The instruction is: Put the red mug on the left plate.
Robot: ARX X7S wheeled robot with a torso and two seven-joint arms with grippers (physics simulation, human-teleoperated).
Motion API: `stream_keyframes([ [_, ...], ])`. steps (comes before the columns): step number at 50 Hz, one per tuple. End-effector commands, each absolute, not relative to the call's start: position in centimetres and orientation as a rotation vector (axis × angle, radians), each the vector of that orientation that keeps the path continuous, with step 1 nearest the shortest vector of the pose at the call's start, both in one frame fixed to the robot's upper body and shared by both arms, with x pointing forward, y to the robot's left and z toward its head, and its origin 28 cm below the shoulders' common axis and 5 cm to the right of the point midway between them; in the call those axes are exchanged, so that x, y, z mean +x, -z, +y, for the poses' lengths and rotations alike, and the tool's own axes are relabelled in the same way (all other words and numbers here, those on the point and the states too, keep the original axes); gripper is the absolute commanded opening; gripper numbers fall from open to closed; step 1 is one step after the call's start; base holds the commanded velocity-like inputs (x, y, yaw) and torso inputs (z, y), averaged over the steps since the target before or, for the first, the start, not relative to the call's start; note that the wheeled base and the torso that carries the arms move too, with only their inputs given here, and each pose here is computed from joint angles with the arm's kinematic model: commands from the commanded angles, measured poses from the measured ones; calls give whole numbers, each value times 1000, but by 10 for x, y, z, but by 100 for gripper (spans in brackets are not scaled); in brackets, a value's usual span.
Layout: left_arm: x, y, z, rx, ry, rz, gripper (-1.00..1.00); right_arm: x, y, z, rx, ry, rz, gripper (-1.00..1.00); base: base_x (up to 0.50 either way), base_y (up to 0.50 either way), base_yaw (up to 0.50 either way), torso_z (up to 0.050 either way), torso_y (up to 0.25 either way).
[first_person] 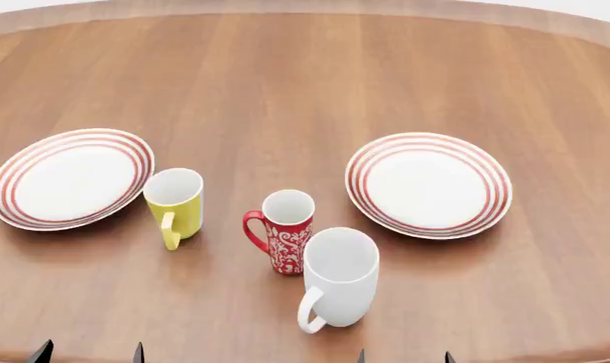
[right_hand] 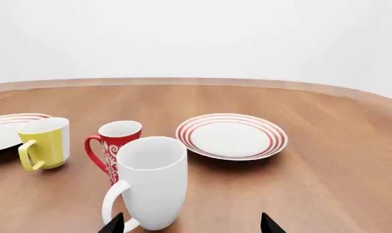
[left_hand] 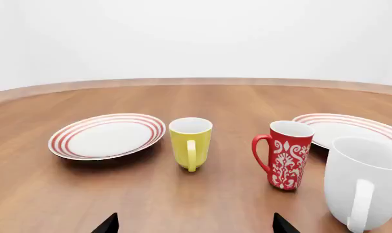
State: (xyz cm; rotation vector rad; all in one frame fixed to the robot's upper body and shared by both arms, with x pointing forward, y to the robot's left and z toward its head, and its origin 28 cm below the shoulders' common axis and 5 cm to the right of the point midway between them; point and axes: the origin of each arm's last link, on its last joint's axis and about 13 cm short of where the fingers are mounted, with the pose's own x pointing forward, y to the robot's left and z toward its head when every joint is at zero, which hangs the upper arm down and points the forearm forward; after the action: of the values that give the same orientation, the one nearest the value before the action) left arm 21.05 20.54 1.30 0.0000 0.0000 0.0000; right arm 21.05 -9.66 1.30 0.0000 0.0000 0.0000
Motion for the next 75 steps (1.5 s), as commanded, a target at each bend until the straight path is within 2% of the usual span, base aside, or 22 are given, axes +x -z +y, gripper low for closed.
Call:
stream_keyframes([
  [1, 211, -13, 205, 5, 8, -6, 100, 211, -12, -97, 0, 6, 5, 100, 0, 0, 0, 0, 0],
  [13, 211, -12, 205, 1, 8, -5, 100, 211, -12, -96, -31, -3, -6, 100, 0, 98, 0, 0, 0],
  [75, 210, -14, 205, 6, 9, -8, 100, 210, -14, -95, -26, -21, -18, 100, 163, 383, 0, 0, 0],
])
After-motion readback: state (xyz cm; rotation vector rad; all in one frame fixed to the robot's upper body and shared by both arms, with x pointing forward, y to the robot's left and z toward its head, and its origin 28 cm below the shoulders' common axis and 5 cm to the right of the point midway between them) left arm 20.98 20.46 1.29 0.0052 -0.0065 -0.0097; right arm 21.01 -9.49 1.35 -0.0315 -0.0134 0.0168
